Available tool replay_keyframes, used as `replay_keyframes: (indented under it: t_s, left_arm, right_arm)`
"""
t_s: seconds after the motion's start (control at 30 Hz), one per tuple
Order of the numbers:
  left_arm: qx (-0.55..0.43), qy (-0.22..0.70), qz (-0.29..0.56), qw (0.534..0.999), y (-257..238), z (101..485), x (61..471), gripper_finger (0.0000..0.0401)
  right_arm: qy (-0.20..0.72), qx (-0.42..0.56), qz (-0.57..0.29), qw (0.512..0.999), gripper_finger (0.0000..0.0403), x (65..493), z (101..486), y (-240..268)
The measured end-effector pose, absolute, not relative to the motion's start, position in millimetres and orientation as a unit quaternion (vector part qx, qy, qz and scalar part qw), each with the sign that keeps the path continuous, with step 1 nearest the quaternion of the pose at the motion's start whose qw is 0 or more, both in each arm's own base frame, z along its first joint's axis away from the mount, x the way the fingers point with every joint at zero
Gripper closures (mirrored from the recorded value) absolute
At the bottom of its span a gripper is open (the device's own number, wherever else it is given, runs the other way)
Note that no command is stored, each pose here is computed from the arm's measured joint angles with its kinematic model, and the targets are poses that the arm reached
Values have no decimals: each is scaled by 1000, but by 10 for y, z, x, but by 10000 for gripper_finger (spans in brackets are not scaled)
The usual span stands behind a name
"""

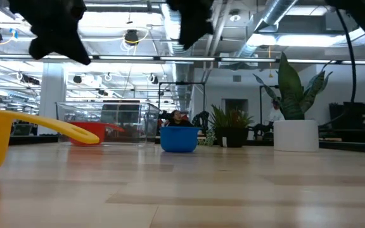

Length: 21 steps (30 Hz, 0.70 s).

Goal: Nest measuring cups in basket
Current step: Put the red measuring cup into the transparent bin

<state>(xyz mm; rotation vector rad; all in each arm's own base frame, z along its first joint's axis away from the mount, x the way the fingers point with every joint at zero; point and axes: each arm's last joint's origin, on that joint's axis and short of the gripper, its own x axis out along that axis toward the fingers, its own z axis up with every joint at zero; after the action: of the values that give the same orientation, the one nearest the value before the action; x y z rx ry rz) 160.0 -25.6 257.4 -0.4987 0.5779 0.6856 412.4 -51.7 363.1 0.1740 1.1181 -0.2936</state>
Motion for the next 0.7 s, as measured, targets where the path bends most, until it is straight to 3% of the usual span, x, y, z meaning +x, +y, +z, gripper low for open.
replay_keyframes:
  t_s: [0.13,0.23,0.33,0.7]
  left_arm:
    - [-246,264,386,849,-29,2574,1619,401]
    - [-257,292,401,830,220,2543,1652,401]
    - [-270,341,401,806,484,2461,1670,401]
    - [-267,488,332,762,1115,2104,1958,401]
  right_arm:
    - [583,35,-189,789,258,3905,3675,-265]
    - [569,16,-193,799,269,3800,3774,-67]
    - [560,13,-188,807,279,3665,3870,128]
    - [485,88,-322,808,309,3017,3989,437]
